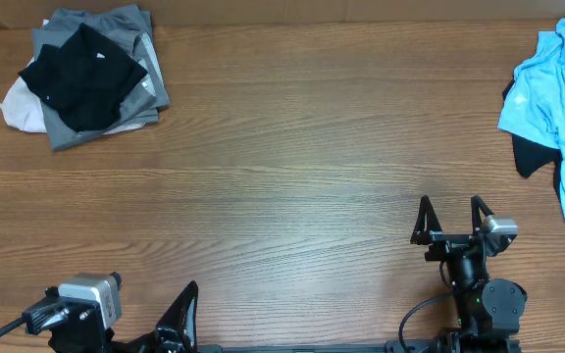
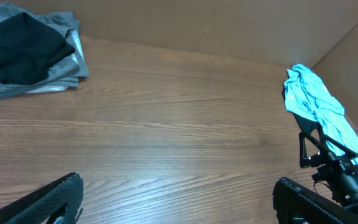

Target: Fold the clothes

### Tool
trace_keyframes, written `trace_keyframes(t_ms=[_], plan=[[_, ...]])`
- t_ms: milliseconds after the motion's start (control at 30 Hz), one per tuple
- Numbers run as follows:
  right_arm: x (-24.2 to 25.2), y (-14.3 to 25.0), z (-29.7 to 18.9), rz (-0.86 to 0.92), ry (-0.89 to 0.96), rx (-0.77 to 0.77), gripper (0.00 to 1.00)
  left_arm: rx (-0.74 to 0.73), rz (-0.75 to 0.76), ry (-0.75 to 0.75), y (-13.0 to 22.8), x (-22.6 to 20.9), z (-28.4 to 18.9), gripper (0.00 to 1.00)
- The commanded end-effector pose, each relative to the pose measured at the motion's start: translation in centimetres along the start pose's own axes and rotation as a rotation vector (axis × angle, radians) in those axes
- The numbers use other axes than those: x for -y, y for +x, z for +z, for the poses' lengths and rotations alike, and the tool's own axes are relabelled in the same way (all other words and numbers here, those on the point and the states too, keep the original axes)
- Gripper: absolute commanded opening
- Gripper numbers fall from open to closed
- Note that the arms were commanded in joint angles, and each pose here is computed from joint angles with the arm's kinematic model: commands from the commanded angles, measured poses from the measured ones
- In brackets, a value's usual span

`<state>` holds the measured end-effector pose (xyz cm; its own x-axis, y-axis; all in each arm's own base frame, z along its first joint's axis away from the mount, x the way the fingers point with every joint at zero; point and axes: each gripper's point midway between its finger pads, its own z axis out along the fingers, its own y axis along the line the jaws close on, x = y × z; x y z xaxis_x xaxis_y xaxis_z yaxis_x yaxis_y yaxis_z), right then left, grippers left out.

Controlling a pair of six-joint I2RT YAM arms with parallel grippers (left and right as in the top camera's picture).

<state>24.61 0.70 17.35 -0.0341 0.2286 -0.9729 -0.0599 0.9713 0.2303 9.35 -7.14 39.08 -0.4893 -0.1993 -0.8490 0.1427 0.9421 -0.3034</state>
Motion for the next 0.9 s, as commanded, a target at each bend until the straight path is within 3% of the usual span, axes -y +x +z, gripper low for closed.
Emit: trace_keyframes(t_ms=[0, 300, 533, 867], plan=[[0.3, 0.1, 0.0, -0.005, 0.009, 0.007, 1.00, 0.006, 0.023, 0.000, 0.1, 0.1, -0.2, 1.00], [0.3, 0.1, 0.0, -0.005, 0.009, 0.007, 1.00, -0.019, 0.028, 0.001, 0.7, 0.0, -0.3, 1.00], [0.3, 0.1, 0.0, -0.005, 0.009, 0.007, 1.00, -0.053, -0.145, -0.079, 1.5, -2.7, 0.5, 1.00], [0.3, 0.1, 0.0, -0.005, 0.009, 0.007, 1.00, 0.204, -0.068, 0.054, 2.5, -4.3, 4.6, 1.00]])
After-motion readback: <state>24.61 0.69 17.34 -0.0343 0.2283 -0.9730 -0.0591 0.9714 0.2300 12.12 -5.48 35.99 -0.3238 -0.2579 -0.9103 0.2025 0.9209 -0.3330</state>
